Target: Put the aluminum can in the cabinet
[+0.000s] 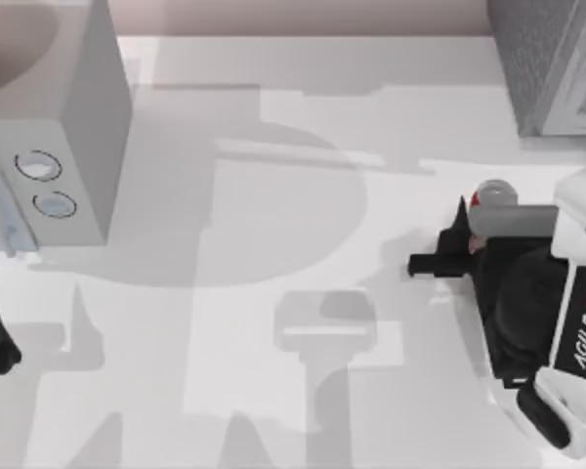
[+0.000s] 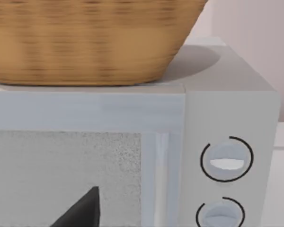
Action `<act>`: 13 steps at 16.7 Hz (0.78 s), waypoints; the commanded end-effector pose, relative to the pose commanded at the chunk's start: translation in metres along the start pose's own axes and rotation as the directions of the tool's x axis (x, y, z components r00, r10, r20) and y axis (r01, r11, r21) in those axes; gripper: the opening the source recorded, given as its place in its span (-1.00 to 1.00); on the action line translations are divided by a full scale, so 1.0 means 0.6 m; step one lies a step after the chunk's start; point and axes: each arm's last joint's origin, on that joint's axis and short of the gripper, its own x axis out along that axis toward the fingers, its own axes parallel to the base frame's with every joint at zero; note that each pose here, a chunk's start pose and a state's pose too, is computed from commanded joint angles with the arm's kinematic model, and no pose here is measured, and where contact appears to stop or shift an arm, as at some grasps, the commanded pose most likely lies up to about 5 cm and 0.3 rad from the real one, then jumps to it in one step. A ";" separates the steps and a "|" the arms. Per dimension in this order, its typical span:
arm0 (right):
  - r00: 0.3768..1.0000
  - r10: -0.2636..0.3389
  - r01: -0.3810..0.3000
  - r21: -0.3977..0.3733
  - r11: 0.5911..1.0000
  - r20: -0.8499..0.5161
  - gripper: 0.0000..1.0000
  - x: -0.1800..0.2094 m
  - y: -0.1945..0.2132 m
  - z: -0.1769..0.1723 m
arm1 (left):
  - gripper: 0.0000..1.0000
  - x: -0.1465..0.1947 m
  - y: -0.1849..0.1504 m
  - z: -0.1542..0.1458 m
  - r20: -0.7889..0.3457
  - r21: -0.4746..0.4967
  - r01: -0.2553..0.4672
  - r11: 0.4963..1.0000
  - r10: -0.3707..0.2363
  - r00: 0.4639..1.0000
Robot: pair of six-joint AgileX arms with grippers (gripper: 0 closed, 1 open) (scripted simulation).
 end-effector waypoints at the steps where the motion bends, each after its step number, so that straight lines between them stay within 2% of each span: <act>1: 1.000 0.000 0.000 0.000 1.000 0.000 -1.00 0.000 0.000 0.000 | 1.00 0.000 0.000 0.000 0.000 0.000 0.000 1.000 0.000 1.000; 7: 1.000 0.002 -0.002 0.003 1.000 0.002 -1.00 0.000 0.001 0.003 | 1.00 0.000 0.000 0.000 0.000 0.000 0.000 1.000 0.000 1.000; 13: 1.000 0.002 -0.002 -0.001 1.000 0.007 -1.00 0.008 0.007 0.056 | 1.00 0.000 0.000 0.000 0.000 0.000 0.000 1.000 0.000 1.000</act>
